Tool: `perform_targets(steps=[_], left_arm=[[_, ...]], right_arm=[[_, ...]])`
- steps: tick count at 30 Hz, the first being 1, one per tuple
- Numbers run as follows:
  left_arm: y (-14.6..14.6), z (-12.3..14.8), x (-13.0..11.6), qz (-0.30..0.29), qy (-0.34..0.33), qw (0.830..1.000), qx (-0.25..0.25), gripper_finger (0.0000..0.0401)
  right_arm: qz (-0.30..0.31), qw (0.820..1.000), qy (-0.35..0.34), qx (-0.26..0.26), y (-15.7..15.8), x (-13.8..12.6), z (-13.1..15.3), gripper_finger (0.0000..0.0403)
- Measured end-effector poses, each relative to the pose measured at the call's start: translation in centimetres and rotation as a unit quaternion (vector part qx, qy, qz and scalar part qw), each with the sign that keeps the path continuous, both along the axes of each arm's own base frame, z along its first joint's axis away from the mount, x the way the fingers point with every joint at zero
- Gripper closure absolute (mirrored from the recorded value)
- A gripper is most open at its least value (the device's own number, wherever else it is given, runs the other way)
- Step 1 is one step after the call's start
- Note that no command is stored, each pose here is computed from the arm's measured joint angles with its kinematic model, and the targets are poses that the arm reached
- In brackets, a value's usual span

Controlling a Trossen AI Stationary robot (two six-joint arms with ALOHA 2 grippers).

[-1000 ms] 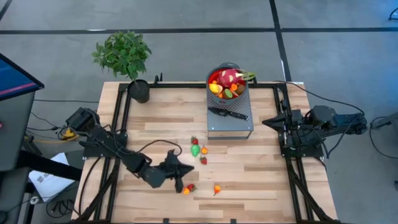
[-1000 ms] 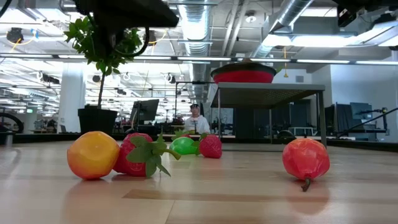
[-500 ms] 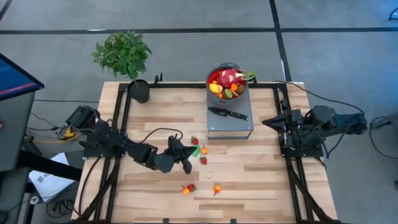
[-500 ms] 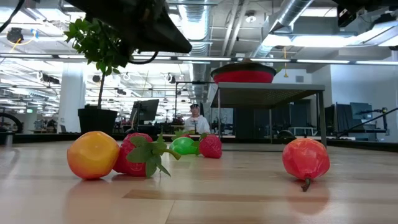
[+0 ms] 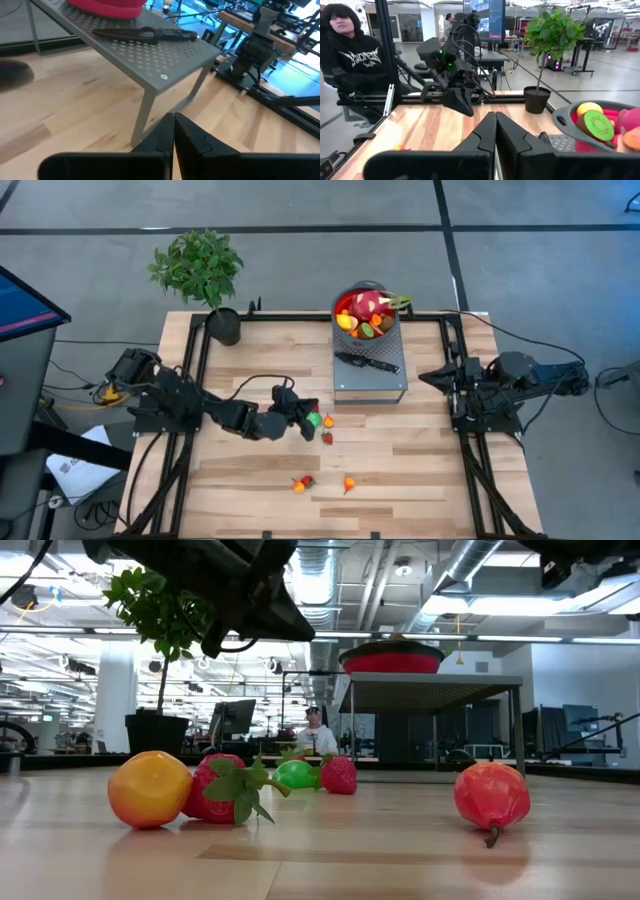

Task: Pick & Place Fruit
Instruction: Put the strawberry into the red colander on the shelf

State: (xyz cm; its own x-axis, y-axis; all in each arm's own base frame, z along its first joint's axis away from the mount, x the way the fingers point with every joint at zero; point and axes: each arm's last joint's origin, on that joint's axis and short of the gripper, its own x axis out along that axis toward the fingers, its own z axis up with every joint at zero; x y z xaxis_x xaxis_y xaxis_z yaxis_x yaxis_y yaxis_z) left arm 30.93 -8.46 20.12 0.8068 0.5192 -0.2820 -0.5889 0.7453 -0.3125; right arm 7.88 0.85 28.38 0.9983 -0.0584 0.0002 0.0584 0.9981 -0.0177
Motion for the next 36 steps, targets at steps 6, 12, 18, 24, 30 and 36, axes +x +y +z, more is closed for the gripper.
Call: perform_targets(steps=[6, 12, 18, 24, 30, 36], left_arm=[[0.0, 0.1, 0.0, 0.000, -0.003, 1.000, -0.002, 0.0395], [0.0, 0.0, 0.0, 0.000, -0.003, 1.000, -0.001, 0.0395], [0.1, 0.1, 0.0, 0.032, -0.026, 0.999, -0.019, 0.0399], [-0.8, 1.9, 0.5, 0.041, -0.072, 0.996, -0.042, 0.0399], [-2.0, 4.2, 1.3, 0.018, -0.077, 0.997, -0.015, 0.0400], [-2.8, 3.2, 1.4, 0.012, -0.066, 0.997, -0.025, 0.0400]], right_arm=[[0.004, 0.999, 0.019, -0.033, 0.1, 0.0, -0.4, 0.0402], [0.004, 0.999, 0.021, -0.034, 0.1, 0.0, -0.4, 0.0402], [0.003, 0.999, 0.019, -0.034, 0.1, 0.0, -0.4, 0.0402], [0.002, 0.999, 0.020, -0.034, 0.0, 0.0, -0.4, 0.0402], [0.003, 0.999, 0.031, -0.037, 0.0, 0.0, -0.6, 0.0402], [0.003, 0.999, 0.032, -0.037, 0.0, 0.0, -0.6, 0.0402]])
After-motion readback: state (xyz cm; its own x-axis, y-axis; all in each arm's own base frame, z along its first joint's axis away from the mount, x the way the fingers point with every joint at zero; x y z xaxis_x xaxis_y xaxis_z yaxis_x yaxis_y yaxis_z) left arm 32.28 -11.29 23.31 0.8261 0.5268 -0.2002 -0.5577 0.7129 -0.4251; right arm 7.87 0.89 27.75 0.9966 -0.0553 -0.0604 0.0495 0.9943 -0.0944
